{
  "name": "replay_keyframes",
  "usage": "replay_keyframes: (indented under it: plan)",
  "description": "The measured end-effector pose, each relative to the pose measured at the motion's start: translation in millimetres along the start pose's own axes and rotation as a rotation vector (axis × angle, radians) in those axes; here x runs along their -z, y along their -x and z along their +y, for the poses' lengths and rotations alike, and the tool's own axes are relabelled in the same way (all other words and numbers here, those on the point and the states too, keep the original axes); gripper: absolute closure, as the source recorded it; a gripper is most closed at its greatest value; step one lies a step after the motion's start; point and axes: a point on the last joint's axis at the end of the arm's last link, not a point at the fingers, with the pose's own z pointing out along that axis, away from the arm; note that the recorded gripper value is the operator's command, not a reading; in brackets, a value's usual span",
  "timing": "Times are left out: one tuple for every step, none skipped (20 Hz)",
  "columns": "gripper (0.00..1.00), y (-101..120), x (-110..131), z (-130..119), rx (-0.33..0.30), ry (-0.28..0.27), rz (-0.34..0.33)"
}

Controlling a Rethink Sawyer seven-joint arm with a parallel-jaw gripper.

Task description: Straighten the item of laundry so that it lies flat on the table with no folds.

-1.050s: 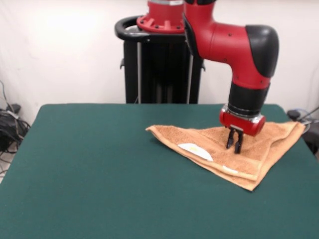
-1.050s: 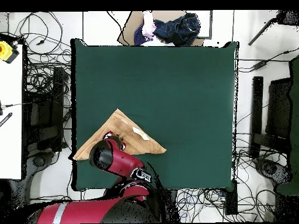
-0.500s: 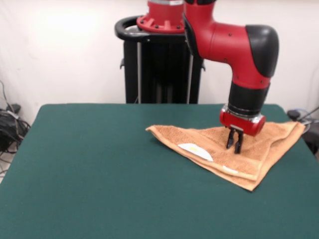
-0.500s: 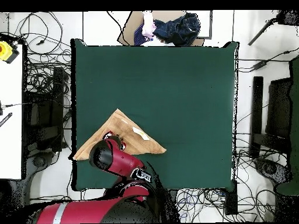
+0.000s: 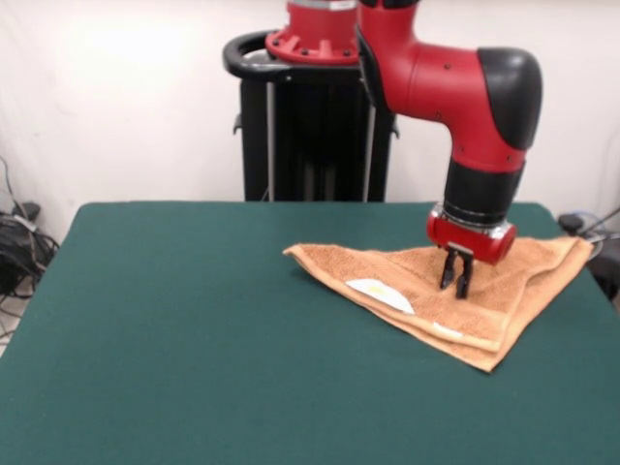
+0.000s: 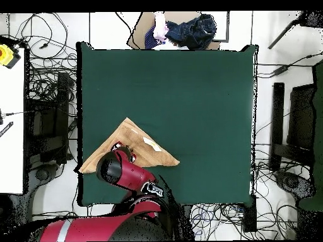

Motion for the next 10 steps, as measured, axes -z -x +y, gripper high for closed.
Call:
replay_keyframes:
  plan:
    - [1.00, 0.0, 0.1, 0.0, 0.000, 0.000, 0.000]
    - [1.00, 0.1, 0.2, 0.1, 0.000, 0.000, 0.000]
    - [1.00, 0.1, 0.5, 0.0, 0.000, 0.000, 0.000]
    - [1.00, 0.4, 0.8, 0.2, 0.000, 0.001, -0.001]
    - [1.00, 0.7, 1.2, 0.5, 0.000, 0.002, -0.002]
    - [1.00, 1.1, 1.8, 0.7, 0.000, 0.002, -0.003]
    - [1.00, 1.8, 3.0, 1.2, -0.001, 0.004, -0.005]
    - [1.00, 2.4, 4.1, 1.7, -0.001, 0.005, -0.006]
    - [1.00, 3.5, 5.8, 2.5, -0.001, 0.008, -0.009]
    - [1.00, 4.5, 7.3, 3.2, -0.001, 0.010, -0.012]
